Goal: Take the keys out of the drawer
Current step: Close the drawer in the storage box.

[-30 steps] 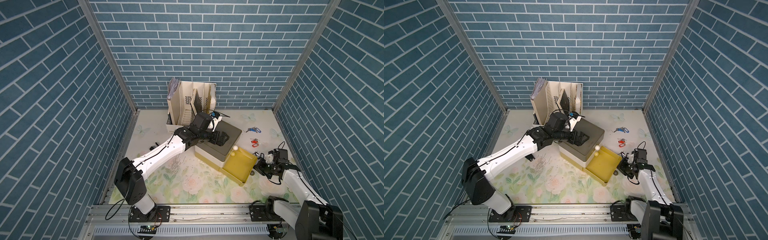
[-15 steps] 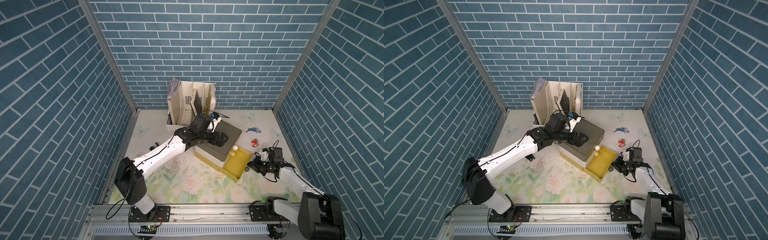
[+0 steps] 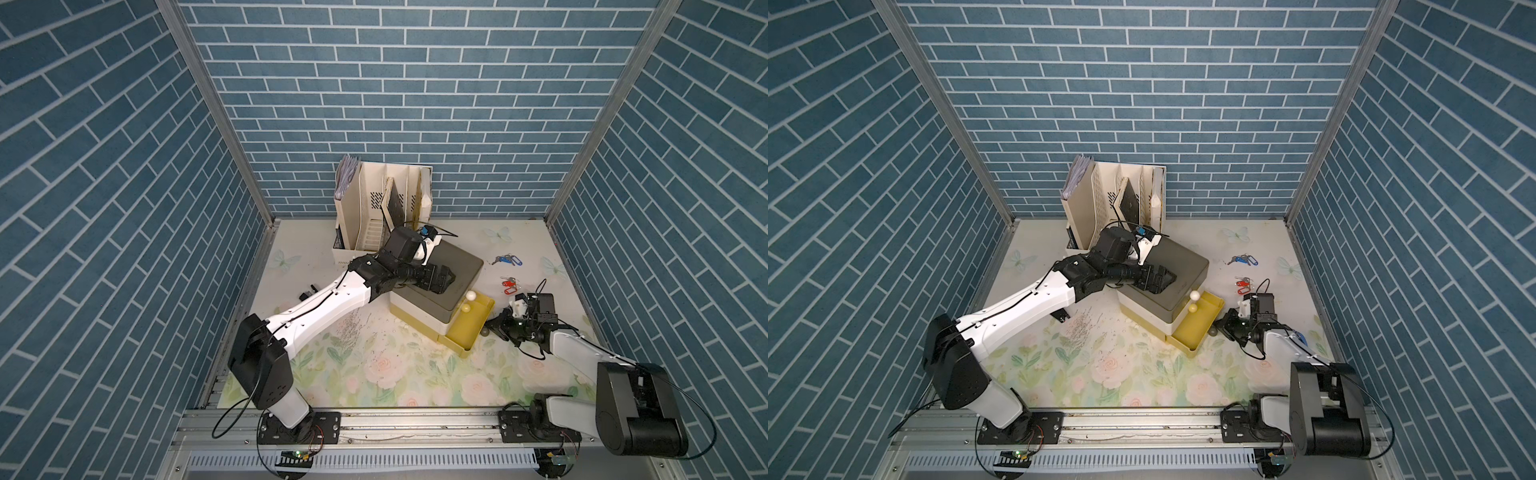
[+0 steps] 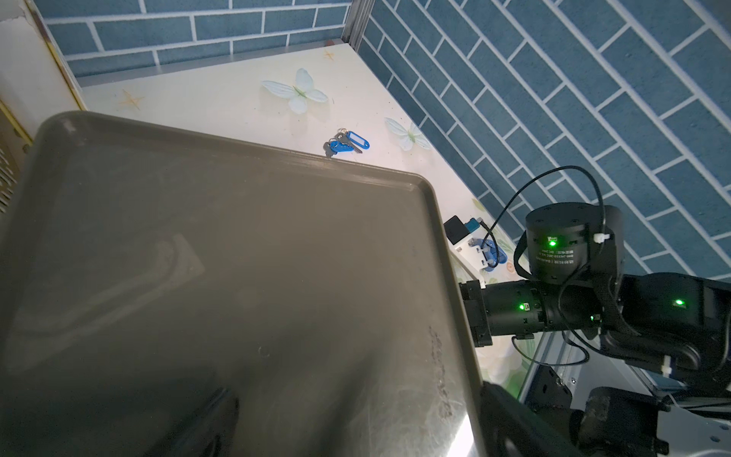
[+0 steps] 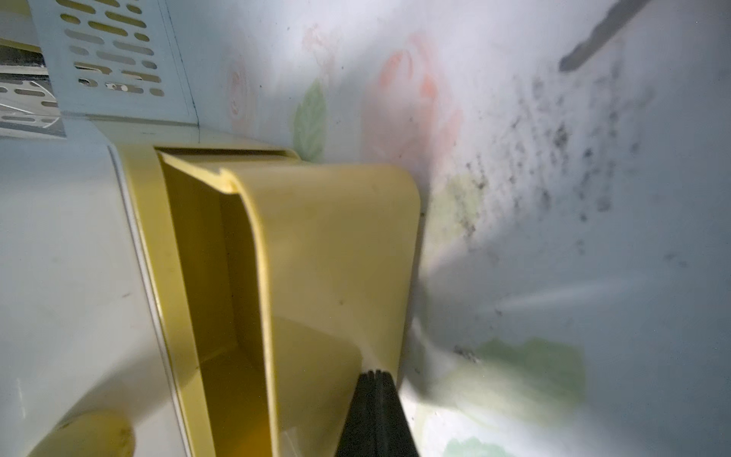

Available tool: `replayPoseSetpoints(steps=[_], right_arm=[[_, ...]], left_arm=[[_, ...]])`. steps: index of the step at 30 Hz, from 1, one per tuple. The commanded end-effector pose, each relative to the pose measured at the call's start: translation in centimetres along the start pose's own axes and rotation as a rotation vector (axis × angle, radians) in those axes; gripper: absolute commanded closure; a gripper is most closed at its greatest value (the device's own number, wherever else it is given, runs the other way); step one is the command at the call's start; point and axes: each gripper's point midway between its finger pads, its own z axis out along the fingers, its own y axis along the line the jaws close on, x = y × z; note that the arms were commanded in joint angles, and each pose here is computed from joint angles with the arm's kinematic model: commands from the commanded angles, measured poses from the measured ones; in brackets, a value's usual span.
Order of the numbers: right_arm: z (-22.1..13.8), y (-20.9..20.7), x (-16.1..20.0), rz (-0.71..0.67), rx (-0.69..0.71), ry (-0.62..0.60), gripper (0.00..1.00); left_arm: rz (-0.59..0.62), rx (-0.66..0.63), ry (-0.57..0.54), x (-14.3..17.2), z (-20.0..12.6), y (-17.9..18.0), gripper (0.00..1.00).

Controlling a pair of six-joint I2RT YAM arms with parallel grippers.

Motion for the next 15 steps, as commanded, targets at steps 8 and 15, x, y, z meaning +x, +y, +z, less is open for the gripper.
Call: replayPoseSetpoints(steps=[8, 15], right_arm=[[1.1, 2.6, -0.7, -0.013, -0.115, 0.0, 1.0], [1.9, 3.5, -1.1, -0.02, -0.134, 0.01, 1.0]], left_arm=[[0.003, -0.01, -0.006, 0.1, -0.9, 0.3, 0.0], [0.003, -0.013, -0.005, 0.1, -0.9, 0.3, 0.0]])
